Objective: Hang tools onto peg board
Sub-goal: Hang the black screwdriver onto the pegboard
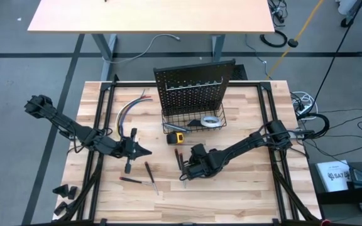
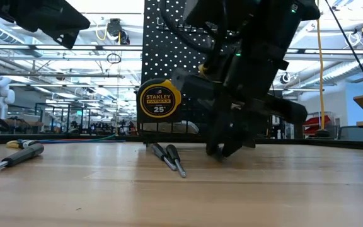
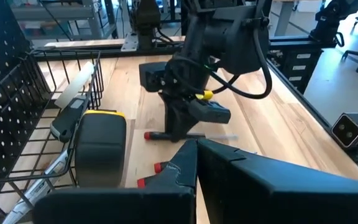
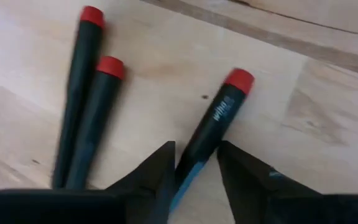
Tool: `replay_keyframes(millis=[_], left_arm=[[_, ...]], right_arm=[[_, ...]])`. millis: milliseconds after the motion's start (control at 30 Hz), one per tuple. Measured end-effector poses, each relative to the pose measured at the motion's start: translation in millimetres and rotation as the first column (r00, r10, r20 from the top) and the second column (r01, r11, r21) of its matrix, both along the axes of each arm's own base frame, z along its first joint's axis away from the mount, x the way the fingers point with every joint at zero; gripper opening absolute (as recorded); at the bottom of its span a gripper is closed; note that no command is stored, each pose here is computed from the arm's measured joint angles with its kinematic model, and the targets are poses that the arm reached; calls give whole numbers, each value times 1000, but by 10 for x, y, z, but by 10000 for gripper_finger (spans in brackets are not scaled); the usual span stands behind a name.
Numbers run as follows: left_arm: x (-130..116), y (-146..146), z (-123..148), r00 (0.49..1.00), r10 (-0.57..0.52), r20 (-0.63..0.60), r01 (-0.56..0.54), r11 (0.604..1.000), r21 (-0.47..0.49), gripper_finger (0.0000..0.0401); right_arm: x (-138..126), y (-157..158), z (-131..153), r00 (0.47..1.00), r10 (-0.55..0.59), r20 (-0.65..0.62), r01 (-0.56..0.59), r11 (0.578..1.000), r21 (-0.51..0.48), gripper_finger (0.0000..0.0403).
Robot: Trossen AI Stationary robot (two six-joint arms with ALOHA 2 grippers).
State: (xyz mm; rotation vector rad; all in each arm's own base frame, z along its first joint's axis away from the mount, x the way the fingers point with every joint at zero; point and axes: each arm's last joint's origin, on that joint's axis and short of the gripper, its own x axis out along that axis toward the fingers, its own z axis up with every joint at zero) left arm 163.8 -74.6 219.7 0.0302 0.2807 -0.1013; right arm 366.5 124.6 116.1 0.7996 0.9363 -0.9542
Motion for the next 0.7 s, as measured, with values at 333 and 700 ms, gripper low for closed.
replay_keyframes(millis=[333, 700], left_arm=[[7, 16, 18, 998, 67, 17, -66, 997, -51, 8], [29, 33, 126, 978, 171, 121, -156, 980, -121, 8]], right_arm=[[-88, -13, 175, 988, 141, -55, -143, 989, -38, 25], [-529, -31, 1251, 961, 269, 69, -234, 918, -321, 25]])
